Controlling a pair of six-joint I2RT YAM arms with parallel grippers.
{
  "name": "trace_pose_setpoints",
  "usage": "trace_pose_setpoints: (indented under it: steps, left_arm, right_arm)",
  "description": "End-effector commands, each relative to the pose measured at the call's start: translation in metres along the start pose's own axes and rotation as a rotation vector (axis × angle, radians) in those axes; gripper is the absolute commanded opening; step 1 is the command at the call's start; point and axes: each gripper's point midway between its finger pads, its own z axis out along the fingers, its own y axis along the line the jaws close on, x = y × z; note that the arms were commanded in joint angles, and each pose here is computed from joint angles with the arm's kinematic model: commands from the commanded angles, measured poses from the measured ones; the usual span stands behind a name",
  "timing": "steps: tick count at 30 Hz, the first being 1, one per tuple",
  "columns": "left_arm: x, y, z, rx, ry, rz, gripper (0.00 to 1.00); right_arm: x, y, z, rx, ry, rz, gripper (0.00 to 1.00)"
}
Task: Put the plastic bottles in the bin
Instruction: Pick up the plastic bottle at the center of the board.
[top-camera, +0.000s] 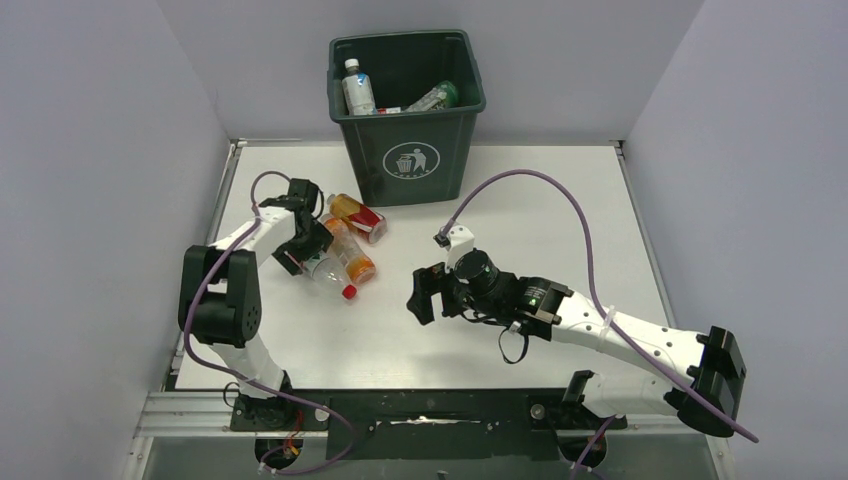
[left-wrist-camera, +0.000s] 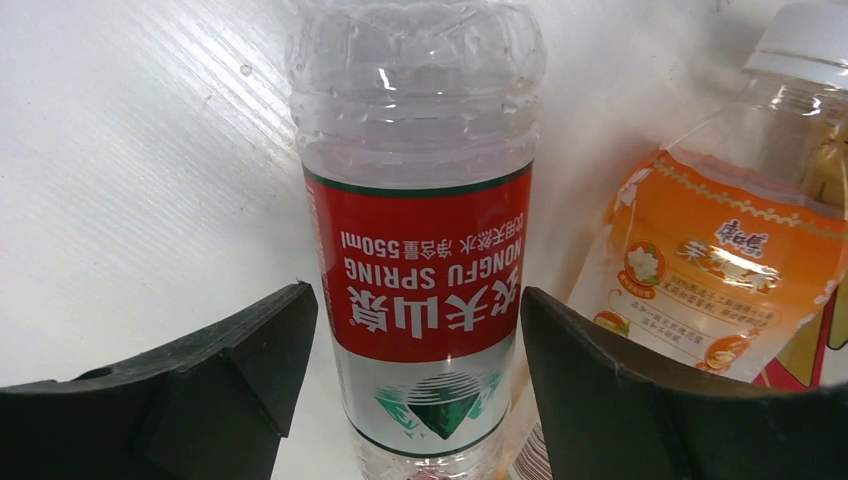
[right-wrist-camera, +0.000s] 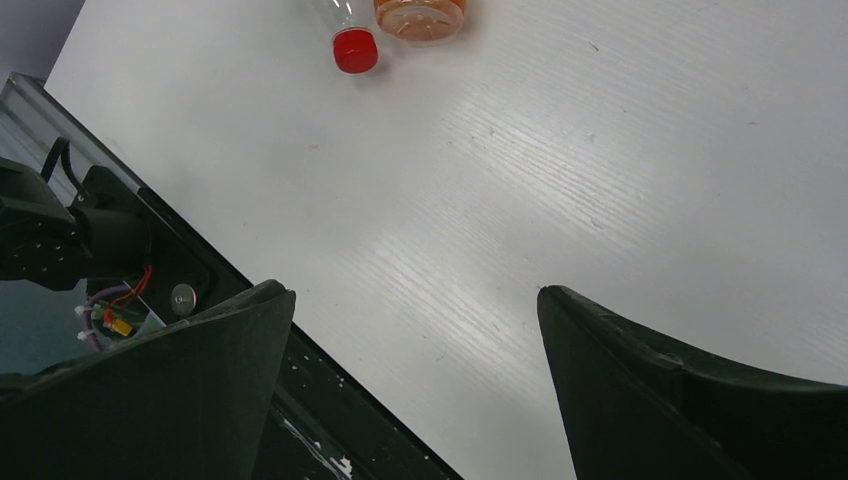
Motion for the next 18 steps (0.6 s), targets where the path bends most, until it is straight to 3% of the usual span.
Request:
trace_pose_setpoints:
  steps: [1,9,18]
  left_arm:
    - [-0.006,-0.007,0.001,0.030,-0.033,-0.019,0.73]
    - [-0.004,-0.012,-0.005,0.076,-0.020,-0.006,0.52]
    - [-0.035,-0.030,-0.060,0.179,-0.081,-0.014,0.51]
  right_arm:
    - [-0.017,0.004,-0.006,-0.017,-0.072,0.023,0.98]
    - [-0.016,0.002,-0.005,-0.015,-0.070,0.025,0.98]
    - [-0.015,0.002,-0.007,-0.016,-0.073,0.029,0.98]
